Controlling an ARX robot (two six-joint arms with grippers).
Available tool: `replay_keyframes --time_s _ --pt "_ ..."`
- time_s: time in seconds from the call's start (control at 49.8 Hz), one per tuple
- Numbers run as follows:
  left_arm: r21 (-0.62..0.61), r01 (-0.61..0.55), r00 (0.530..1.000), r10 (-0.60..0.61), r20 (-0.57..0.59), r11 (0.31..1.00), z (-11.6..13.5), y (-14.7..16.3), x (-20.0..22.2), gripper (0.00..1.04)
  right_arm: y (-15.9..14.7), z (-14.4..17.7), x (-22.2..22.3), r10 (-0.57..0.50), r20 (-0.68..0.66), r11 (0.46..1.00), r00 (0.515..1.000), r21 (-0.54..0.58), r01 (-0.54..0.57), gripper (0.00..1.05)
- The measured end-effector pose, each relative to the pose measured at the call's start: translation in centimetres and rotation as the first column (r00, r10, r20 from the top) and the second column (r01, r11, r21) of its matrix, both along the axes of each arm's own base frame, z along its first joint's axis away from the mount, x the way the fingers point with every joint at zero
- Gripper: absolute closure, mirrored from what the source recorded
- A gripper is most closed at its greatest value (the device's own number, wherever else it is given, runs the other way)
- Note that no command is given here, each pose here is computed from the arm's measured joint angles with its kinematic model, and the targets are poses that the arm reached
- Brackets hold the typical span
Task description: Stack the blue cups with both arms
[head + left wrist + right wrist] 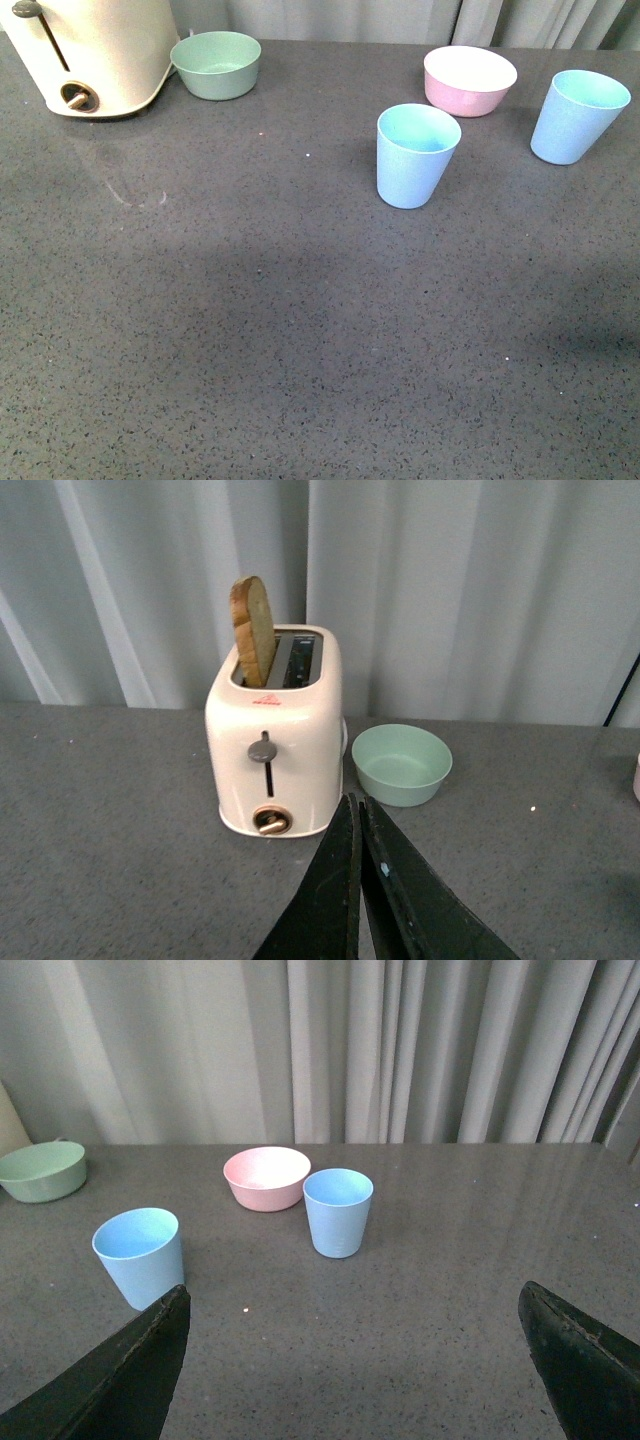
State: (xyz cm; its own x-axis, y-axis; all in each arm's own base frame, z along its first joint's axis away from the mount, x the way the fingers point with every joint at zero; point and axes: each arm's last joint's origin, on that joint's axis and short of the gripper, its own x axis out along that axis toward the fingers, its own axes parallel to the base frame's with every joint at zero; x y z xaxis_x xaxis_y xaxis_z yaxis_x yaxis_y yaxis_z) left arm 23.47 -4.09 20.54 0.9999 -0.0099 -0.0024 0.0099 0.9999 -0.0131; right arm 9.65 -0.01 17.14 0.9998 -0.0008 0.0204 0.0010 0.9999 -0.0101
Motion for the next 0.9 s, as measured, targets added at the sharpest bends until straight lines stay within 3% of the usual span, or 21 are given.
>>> replay_keyframes --time_s 0.603,0.904 --pt "0.003 -0.006 1.0 0.006 -0.007 1.0 -2.9 3.9 -7.4 1.03 0.0 0.0 0.0 0.0 0.0 1.0 1.0 0.0 0.0 0.09" --pt "0.005 -0.006 1.0 0.006 -0.004 1.0 -4.0 4.0 -9.4 1.03 0.0 0.0 0.0 0.0 0.0 1.0 1.0 0.0 0.0 0.09"
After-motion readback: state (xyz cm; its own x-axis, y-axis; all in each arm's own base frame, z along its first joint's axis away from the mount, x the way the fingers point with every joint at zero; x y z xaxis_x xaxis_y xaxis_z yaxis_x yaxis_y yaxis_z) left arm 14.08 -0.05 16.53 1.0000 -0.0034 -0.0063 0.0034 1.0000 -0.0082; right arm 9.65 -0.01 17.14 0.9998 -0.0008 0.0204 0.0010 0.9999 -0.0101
